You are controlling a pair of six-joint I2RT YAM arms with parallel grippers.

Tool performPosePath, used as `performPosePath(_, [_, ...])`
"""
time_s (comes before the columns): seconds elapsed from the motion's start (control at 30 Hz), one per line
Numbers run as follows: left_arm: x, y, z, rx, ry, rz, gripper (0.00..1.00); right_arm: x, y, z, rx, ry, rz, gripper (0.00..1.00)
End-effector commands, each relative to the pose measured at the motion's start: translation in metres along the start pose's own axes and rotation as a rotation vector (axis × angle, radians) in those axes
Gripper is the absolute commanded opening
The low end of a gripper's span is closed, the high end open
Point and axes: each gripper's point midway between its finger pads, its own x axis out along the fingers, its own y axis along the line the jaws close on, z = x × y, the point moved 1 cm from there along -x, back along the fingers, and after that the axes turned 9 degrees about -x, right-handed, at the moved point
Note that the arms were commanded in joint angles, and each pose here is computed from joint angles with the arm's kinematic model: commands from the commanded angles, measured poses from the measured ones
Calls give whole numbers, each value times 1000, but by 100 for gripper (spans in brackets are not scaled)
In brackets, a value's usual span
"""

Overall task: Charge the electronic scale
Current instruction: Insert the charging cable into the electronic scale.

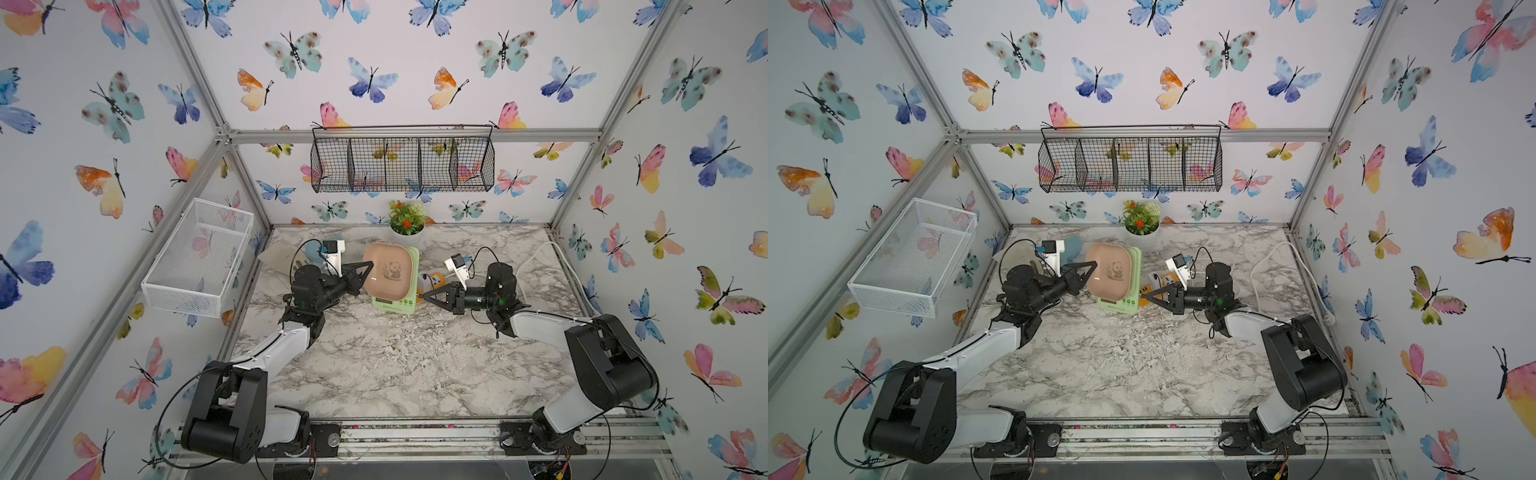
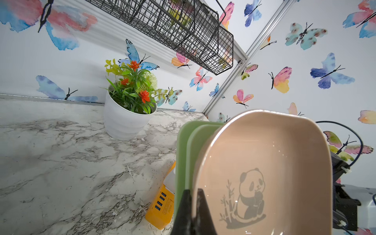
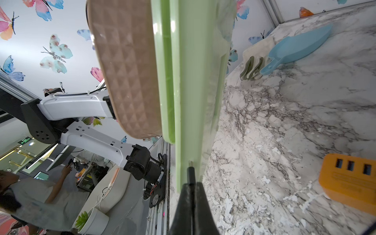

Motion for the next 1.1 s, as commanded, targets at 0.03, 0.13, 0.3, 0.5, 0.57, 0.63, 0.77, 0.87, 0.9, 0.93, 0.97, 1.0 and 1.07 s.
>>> performPosePath(0.03, [-1, -26, 17, 40, -62, -93, 0, 4, -5, 5, 6, -8, -9, 2])
performPosePath(0.13, [1, -23, 12, 43, -51, -76, 0, 6, -9, 2, 19, 3, -18, 2])
performPosePath(0.3, [2, -16, 6, 57, -38, -27, 0, 7, -19, -4, 38, 26, -50, 2])
performPosePath(0.5, [5, -12, 1, 61, -31, 12, 0, 10, -28, -8, 64, 38, -61, 2])
performPosePath(0.57, [7, -12, -3, 64, -21, 12, 0, 10, -29, -9, 69, 40, -63, 2])
performPosePath(0.63, [8, -13, -4, 68, -16, 11, 0, 10, -31, -11, 75, 43, -66, 2])
performPosePath(0.77, [8, -12, -6, 69, -12, 15, 0, 12, -35, -13, 88, 52, -64, 2])
performPosePath(0.87, [8, -12, -6, 68, -7, 16, 0, 13, -35, -14, 93, 56, -59, 2])
performPosePath(0.9, [8, -11, -7, 68, -5, 19, 0, 13, -36, -14, 94, 56, -59, 4])
performPosePath(0.93, [8, -8, -4, 70, -20, 39, 0, 13, -35, -14, 92, 56, -59, 9])
performPosePath(0.97, [8, -5, -4, 71, -24, 54, 0, 13, -35, -14, 89, 56, -61, 13])
performPosePath(1.0, [8, -4, -4, 73, -24, 62, 0, 12, -35, -14, 85, 56, -65, 16])
performPosePath(1.07, [8, 3, -6, 82, -17, 91, 0, 11, -37, -15, 78, 61, -82, 24])
